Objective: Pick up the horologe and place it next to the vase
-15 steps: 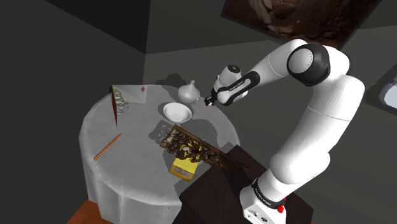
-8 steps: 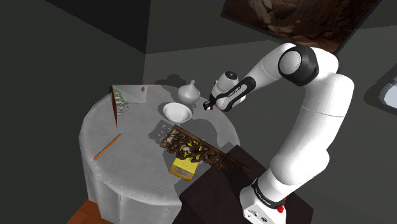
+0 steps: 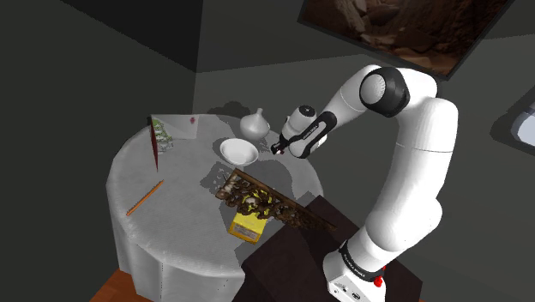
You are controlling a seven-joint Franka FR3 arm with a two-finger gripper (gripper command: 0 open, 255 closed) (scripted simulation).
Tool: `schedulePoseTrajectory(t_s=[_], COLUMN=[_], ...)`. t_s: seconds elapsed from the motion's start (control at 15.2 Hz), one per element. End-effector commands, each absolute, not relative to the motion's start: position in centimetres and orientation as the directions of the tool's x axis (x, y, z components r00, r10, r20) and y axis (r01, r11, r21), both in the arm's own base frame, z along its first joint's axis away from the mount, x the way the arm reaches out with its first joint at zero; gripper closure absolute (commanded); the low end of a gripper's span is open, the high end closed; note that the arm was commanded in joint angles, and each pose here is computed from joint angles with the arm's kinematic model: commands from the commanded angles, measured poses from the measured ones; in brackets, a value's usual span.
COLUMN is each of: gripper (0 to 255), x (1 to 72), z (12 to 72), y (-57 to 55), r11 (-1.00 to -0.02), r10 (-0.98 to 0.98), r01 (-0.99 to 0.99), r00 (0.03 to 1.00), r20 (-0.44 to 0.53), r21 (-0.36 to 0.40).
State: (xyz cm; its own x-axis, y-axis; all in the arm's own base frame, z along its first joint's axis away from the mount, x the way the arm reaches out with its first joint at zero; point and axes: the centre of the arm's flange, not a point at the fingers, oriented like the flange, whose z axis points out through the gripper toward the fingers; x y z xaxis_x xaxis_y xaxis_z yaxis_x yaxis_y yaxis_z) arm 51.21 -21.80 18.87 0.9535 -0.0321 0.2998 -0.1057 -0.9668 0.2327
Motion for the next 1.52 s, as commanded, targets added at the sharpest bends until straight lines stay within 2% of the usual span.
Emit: schedulePoseTrajectory(t_s=[0.0, 0.53, 1.06, 1.12, 1.45], gripper=[255, 255, 255, 0, 0], x=[51.2, 51.2, 51.2, 51.2, 51.2], z=[17.8, 13.4, 13.4, 13.4, 13.4], y=[-21.8, -21.8, -21.8, -21.8, -21.8], r11=[-0.967, -0.967, -0.967, -0.967, -0.967], r10=[-0.032, -0.032, -0.032, -0.032, -0.032], r01=[-0.106, -0.106, -0.106, -0.106, -0.106], r00=[0.953, 0.953, 0.953, 0.953, 0.953], r20=[0.300, 0.300, 0.300, 0.300, 0.300], r21=[0.233, 0.233, 0.233, 0.233, 0.233])
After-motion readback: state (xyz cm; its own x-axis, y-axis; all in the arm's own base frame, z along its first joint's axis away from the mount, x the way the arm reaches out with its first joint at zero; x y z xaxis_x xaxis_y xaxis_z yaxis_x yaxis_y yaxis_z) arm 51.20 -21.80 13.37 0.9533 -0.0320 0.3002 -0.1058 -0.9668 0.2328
